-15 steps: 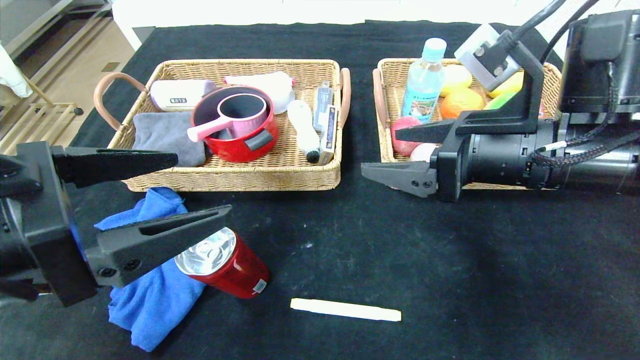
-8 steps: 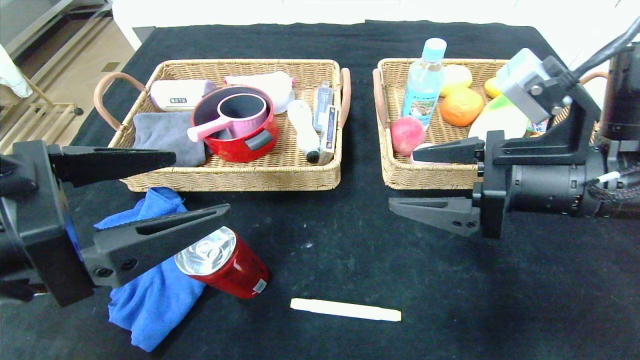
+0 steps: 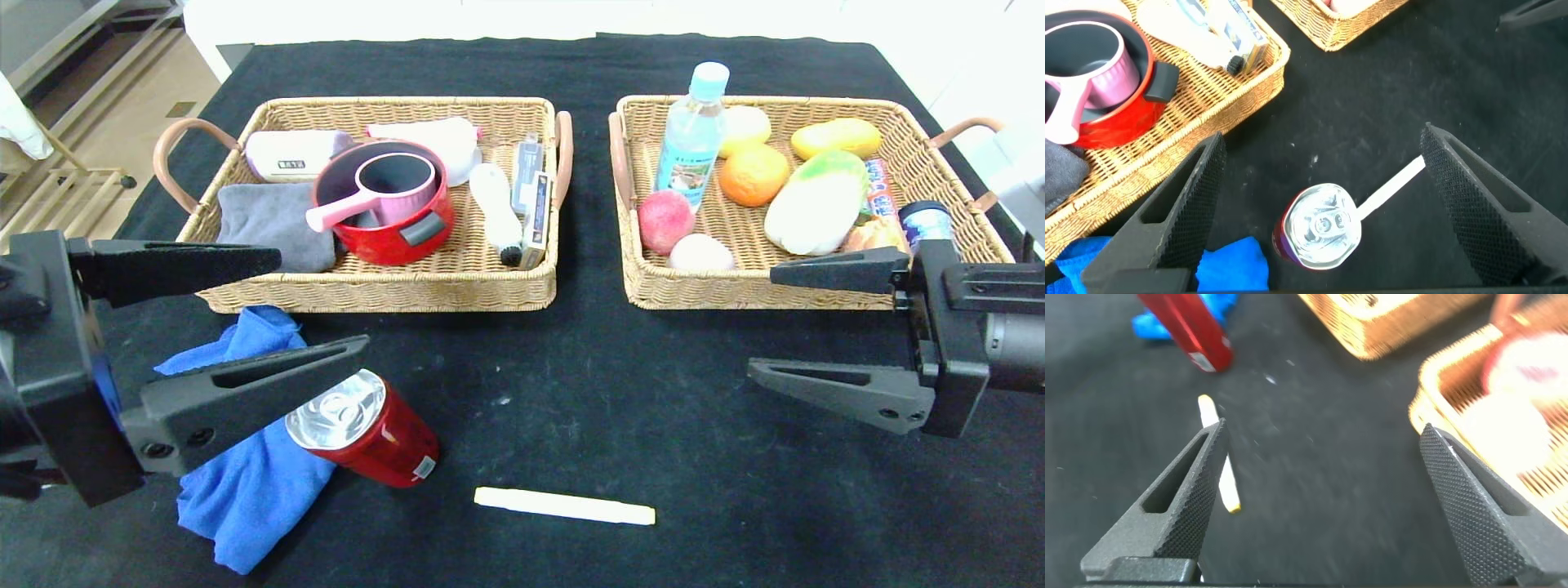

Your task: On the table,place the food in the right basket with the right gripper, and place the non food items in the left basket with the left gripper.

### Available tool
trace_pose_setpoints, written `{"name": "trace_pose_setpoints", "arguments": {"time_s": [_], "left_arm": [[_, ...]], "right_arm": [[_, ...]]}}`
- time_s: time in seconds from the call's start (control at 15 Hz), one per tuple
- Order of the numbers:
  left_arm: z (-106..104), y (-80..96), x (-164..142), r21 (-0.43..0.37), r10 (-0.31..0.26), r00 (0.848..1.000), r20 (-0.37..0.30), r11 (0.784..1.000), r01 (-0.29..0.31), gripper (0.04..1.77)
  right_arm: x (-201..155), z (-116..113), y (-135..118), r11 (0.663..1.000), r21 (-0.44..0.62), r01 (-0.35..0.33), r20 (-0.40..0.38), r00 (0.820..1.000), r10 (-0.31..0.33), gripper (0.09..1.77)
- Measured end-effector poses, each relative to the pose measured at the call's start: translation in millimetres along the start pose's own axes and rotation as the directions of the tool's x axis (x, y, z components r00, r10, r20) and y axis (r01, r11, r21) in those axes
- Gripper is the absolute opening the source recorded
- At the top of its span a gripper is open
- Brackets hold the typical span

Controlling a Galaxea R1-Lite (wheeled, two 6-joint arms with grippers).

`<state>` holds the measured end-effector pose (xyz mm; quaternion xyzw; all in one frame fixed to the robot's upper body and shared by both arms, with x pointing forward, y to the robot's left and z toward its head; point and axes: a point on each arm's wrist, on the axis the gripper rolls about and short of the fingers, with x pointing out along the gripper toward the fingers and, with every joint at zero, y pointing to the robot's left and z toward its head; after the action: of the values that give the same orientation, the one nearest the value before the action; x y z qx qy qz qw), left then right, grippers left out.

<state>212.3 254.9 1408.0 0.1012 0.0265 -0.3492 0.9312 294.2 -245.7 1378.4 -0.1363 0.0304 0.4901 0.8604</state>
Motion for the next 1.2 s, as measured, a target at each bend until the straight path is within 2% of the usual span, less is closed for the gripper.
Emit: {"name": "trace_pose_setpoints", "arguments": {"time_s": [0.27,0.53,0.73,0.87,1.07,1.2], "left_arm": [[-2,-0.5,0,0.009,-0.005,1.0,-0.008,1.0,0.005,1.72],[-5,-1.1,0,0.029,-0.008,1.0,-0.013,1.0,0.009,1.72],[-6,-1.2,0,0.038,-0.006,1.0,-0.013,0.999,0.006,1.72],[-6,-1.2,-1,0.038,-0.004,1.0,-0.013,0.999,0.004,1.72],[-5,-1.2,-2,0.038,-0.001,1.0,-0.009,0.999,0.001,1.72],[-5,-1.3,-3,0.039,0.0,1.0,-0.008,0.999,0.001,1.72]], "right_arm": [[-16,-7,-5,0.997,0.023,0.077,-0.02,0.997,-0.077,1.7],[-21,-15,-4,0.992,0.038,0.122,-0.052,0.991,-0.12,1.7],[-24,-17,-5,0.965,0.059,0.254,-0.103,0.963,-0.248,1.7],[-27,-15,-5,0.954,0.083,0.287,-0.105,0.955,-0.278,1.7],[-33,-11,-3,0.922,0.066,0.383,-0.118,0.92,-0.374,1.71],[-36,-8,-1,0.916,0.059,0.397,-0.106,0.915,-0.389,1.71]]}}
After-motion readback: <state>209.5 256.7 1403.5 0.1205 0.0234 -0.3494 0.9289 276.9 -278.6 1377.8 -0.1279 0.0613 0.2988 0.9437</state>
